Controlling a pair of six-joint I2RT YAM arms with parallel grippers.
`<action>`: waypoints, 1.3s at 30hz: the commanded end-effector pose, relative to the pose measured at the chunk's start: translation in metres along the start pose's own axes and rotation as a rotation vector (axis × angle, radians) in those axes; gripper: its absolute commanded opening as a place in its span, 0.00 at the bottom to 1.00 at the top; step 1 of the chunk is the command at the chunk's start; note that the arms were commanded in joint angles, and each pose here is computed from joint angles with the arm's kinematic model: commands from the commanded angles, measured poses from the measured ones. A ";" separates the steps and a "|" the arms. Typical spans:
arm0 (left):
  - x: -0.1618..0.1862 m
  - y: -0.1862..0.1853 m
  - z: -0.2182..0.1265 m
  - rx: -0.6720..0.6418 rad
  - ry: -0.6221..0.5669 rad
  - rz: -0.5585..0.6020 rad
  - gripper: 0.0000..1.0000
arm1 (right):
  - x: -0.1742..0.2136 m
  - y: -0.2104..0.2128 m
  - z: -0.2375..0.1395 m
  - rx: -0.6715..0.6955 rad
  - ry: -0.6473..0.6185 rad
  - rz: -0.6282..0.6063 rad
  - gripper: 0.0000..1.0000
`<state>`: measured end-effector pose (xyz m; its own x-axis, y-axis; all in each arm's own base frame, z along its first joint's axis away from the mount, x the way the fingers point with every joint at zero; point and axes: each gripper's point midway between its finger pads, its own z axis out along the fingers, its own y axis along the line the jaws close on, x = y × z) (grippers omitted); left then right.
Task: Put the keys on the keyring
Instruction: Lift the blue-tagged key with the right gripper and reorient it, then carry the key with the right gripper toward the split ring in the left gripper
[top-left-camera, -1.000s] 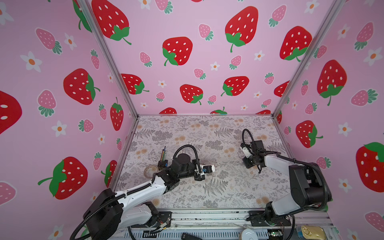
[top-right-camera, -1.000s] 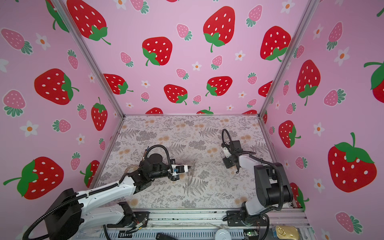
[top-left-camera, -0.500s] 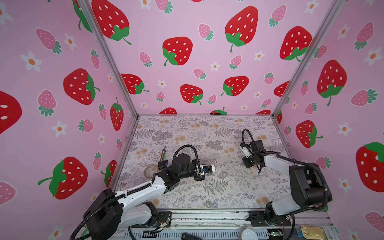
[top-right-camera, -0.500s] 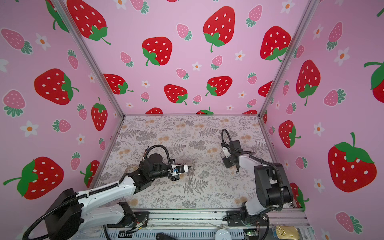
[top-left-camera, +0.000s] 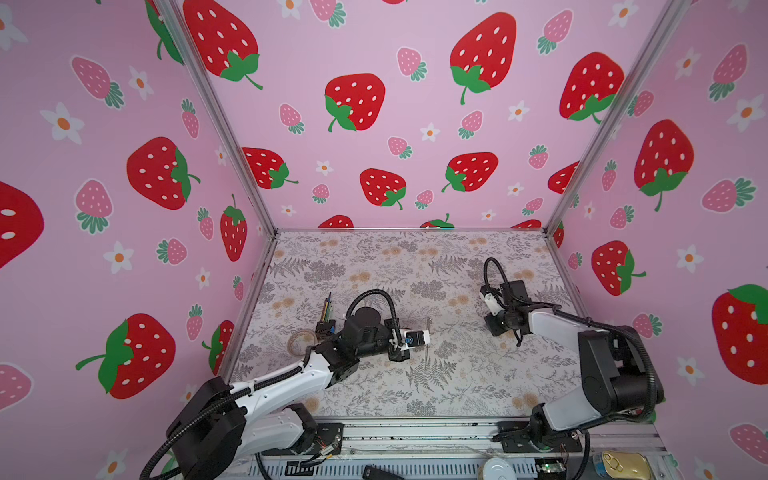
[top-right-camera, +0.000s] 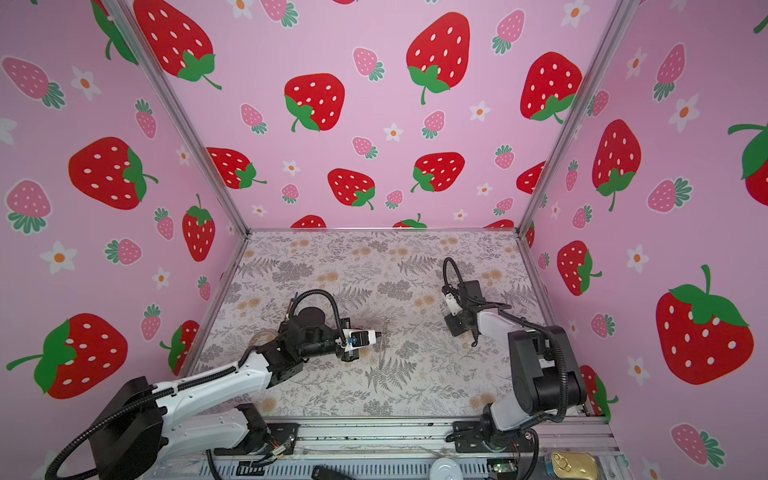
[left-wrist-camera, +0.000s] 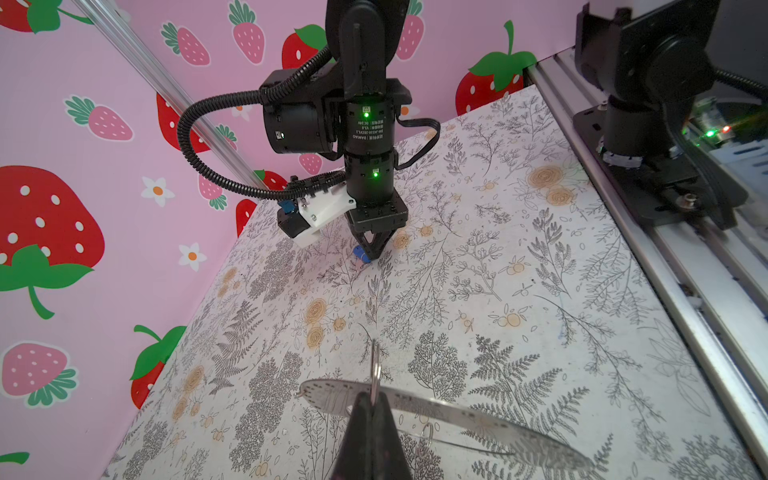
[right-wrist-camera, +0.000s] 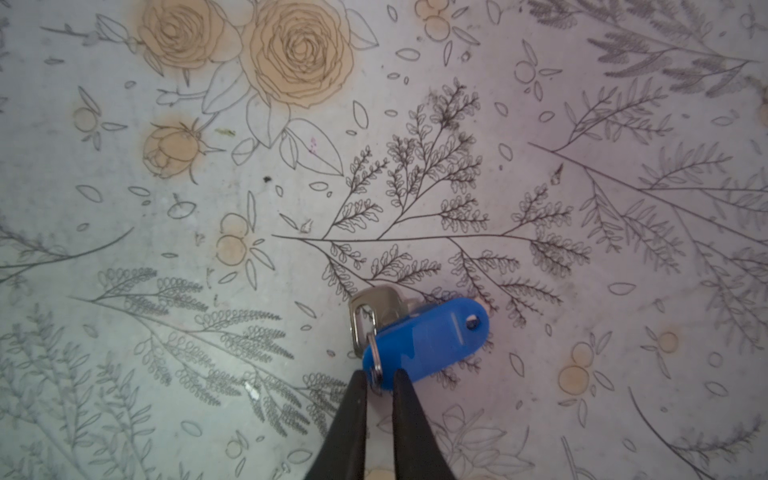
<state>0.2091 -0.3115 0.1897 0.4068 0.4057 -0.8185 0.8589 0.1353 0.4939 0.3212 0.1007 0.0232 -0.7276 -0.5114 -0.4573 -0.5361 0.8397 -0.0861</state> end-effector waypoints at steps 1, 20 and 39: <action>-0.022 0.013 -0.001 -0.012 -0.052 0.040 0.00 | -0.004 0.003 -0.001 -0.007 -0.015 -0.021 0.13; -0.021 0.013 -0.001 -0.010 -0.051 0.037 0.00 | -0.014 0.011 -0.007 -0.037 -0.050 -0.059 0.01; -0.031 0.016 -0.004 -0.021 -0.091 0.013 0.00 | -0.068 0.099 -0.089 -0.250 -0.439 -0.418 0.00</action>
<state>0.2075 -0.3122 0.1901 0.3944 0.3971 -0.8287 0.8680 0.1351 0.4778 0.2989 0.1792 0.1117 -0.3612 -0.6107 -0.7047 -0.7710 0.6207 -0.1426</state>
